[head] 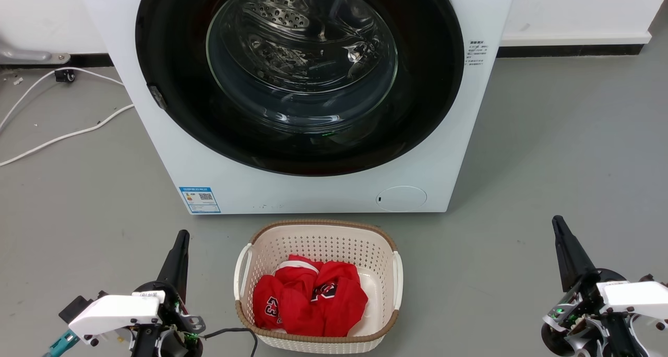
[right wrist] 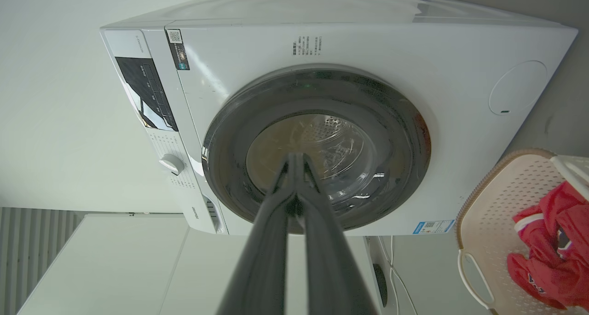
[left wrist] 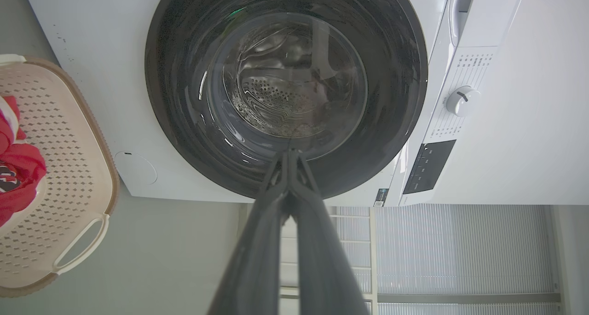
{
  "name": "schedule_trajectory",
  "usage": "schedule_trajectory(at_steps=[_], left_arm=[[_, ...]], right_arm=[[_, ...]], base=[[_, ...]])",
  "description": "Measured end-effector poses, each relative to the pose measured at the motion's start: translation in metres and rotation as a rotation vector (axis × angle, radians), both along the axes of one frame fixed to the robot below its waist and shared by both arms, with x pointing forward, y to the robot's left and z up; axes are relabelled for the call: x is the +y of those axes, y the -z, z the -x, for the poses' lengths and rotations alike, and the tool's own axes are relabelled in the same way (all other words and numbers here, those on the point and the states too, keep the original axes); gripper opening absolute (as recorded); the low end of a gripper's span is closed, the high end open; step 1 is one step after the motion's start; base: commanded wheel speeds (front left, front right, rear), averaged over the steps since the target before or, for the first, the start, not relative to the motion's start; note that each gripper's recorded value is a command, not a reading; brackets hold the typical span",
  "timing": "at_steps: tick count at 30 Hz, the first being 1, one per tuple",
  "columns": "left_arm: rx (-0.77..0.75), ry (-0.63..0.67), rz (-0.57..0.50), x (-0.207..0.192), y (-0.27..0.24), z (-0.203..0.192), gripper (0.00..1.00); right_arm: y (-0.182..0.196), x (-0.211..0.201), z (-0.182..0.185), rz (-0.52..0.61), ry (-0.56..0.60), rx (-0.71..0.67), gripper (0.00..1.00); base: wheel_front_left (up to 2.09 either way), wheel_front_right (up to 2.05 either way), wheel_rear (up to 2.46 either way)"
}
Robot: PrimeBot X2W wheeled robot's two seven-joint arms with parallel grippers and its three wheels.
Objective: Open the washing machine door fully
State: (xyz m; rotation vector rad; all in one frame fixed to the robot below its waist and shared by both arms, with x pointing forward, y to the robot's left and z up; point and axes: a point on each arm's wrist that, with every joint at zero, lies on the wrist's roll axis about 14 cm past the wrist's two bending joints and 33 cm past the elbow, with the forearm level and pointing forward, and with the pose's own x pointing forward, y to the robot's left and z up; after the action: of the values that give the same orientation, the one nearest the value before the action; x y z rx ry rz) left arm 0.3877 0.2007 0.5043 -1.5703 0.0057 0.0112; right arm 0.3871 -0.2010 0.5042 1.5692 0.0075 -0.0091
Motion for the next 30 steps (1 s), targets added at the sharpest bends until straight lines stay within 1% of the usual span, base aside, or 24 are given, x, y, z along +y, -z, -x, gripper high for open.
schedule_trajectory(at_steps=[6, 7, 11, 16, 19, 25, 30], left_arm=[[0.002, 0.0, -0.001, 0.0, 0.001, 0.0, 0.0], [0.011, -0.002, 0.001, 0.0, 0.004, 0.001, 1.0], [0.056, -0.003, 0.007, -0.002, 0.019, 0.009, 1.0], [0.037, -0.009, -0.008, -0.005, 0.013, 0.007, 1.0], [0.02, -0.014, -0.024, -0.006, 0.007, 0.006, 1.0], [-0.006, -0.028, -0.098, -0.003, -0.002, 0.005, 1.0], [-0.04, -0.051, -0.196, 0.002, -0.014, 0.004, 1.0]], right_arm=[[0.001, 0.0, 0.0, -0.001, 0.002, 0.002, 0.0], [0.004, 0.0, 0.001, -0.002, 0.002, 0.011, 1.0], [0.019, 0.0, 0.01, -0.007, 0.01, 0.055, 1.0], [0.014, 0.0, 0.01, -0.003, 0.023, 0.04, 1.0], [0.01, 0.0, 0.01, 0.017, 0.032, 0.028, 1.0], [0.006, -0.002, 0.01, 0.088, 0.042, 0.017, 1.0], [-0.003, 0.0, 0.009, 0.206, 0.042, -0.008, 1.0]], base=[[0.0, 0.0, 0.0], [0.0, 0.0, 0.0], [0.0, 0.0, 0.0], [0.0, 0.0, 0.0], [0.0, 0.0, 0.0], [0.0, 0.0, 0.0], [0.0, 0.0, 0.0]])
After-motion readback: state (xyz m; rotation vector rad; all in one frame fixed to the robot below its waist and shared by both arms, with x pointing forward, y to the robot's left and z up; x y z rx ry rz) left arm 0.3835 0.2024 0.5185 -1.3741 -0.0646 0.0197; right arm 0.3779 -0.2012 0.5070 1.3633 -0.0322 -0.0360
